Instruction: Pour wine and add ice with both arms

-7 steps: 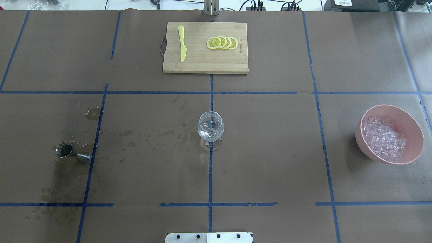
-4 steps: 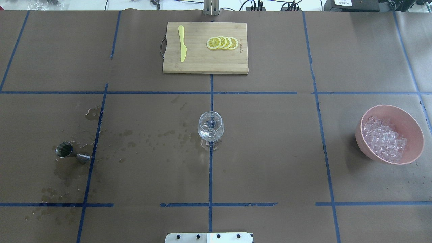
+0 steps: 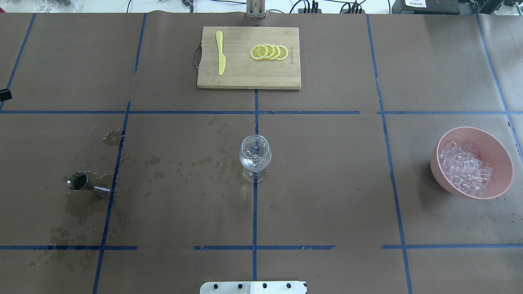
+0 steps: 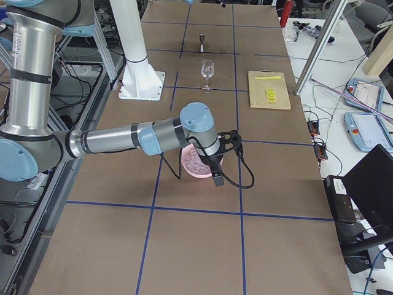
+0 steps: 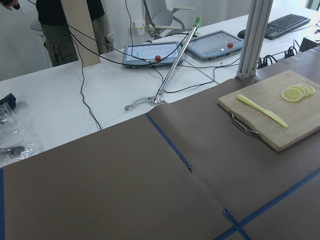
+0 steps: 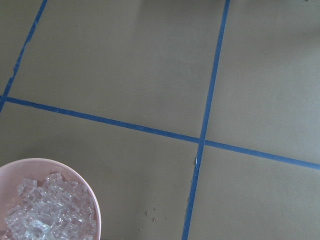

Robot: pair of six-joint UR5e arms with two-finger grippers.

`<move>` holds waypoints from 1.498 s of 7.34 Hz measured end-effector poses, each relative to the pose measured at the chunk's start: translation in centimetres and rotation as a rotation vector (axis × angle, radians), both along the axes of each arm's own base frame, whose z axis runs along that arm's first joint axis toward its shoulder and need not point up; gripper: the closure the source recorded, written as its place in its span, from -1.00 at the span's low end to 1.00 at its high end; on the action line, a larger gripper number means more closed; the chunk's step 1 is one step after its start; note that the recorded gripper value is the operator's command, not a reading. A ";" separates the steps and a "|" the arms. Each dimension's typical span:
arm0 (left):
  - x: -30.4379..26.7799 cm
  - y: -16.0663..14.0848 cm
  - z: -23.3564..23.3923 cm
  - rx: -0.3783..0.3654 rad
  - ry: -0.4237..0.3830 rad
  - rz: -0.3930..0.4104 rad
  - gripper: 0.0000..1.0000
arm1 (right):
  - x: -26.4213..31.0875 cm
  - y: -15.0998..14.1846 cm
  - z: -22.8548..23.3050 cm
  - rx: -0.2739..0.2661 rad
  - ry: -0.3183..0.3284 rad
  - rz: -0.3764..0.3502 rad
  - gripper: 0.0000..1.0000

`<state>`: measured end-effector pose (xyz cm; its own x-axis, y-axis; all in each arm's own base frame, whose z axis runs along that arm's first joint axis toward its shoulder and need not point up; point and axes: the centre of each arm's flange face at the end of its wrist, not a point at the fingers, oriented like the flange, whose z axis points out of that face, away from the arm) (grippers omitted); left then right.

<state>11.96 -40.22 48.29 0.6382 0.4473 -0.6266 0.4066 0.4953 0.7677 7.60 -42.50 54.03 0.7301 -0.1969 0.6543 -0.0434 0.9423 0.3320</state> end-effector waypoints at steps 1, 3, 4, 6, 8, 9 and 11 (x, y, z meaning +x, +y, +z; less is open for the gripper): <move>2.8 1.2 -0.5 0.005 0.023 -0.039 -1.00 | 0.0 0.0 0.0 0.000 0.001 0.000 -1.00; 9.0 4.3 -0.8 0.002 0.061 -0.127 -1.00 | 0.0 0.0 0.1 -0.002 0.003 0.002 -1.00; 11.8 6.2 -0.9 0.006 0.074 -0.173 -1.00 | 0.0 0.0 0.1 -0.002 0.003 0.002 -1.00; 16.0 10.2 -0.9 0.007 0.099 -0.239 -1.00 | 0.0 0.0 0.2 -0.003 0.004 0.002 -1.00; 19.1 14.2 0.4 -0.005 0.117 -0.272 -1.00 | 0.0 0.1 0.2 -0.004 0.005 0.001 -1.00; 20.2 15.5 1.9 -0.018 0.119 -0.280 -1.00 | 0.0 0.1 0.3 -0.005 0.005 0.001 -1.00; 21.5 16.9 3.8 -0.027 0.114 -0.293 -1.00 | 0.0 0.1 0.3 -0.005 0.005 0.001 -1.00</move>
